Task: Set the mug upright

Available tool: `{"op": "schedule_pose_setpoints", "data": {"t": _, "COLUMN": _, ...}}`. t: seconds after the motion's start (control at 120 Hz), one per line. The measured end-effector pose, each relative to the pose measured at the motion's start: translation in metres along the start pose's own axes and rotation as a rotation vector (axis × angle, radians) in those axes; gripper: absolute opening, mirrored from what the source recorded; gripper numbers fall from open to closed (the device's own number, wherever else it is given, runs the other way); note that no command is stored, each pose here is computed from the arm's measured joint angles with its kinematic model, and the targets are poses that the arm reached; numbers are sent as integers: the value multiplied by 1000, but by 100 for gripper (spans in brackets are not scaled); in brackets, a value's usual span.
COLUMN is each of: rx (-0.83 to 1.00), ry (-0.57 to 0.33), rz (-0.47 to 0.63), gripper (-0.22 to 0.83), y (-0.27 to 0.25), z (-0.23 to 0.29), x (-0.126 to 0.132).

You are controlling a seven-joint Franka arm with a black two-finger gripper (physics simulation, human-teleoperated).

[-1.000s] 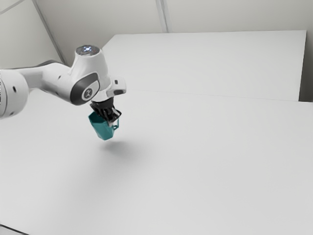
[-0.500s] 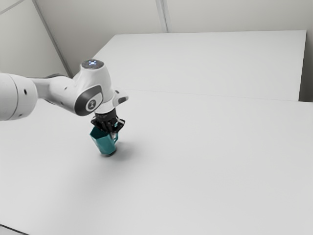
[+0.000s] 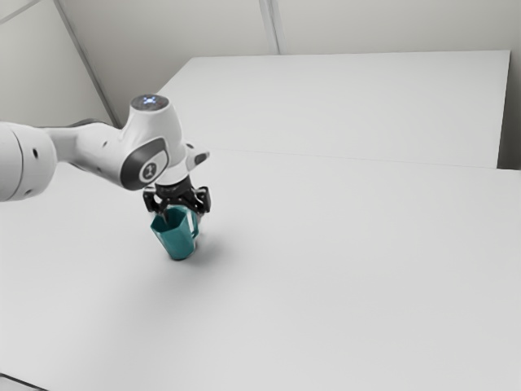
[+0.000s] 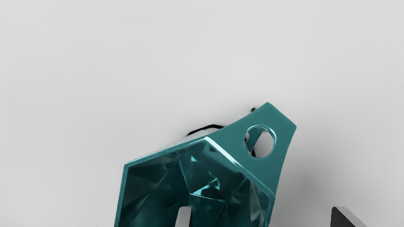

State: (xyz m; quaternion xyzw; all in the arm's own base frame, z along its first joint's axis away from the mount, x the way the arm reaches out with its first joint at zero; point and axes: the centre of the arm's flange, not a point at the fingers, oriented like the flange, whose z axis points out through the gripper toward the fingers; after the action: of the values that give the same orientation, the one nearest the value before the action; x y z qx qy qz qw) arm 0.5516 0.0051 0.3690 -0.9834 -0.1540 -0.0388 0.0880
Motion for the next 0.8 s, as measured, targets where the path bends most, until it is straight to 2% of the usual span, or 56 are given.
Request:
{"op": "schedule_pose_setpoints", "data": {"t": 0.15, "rx": 12, "ry": 30, "rz": -19, "gripper": 54, "y": -1, "z": -29, "x": -4}}
{"op": "schedule_pose_setpoints", "data": {"t": 0.342, "rx": 15, "ry": 69, "rz": -37, "gripper": 59, "y": 3, "z": -74, "x": -5}}
{"op": "schedule_pose_setpoints", "data": {"t": 0.6, "rx": -35, "ry": 110, "rz": 37, "gripper": 61, "y": 37, "z": -145, "x": 6}}
{"op": "schedule_pose_setpoints", "data": {"t": 0.8, "rx": -60, "ry": 117, "rz": 67, "gripper": 61, "y": 35, "z": -203, "x": 18}}
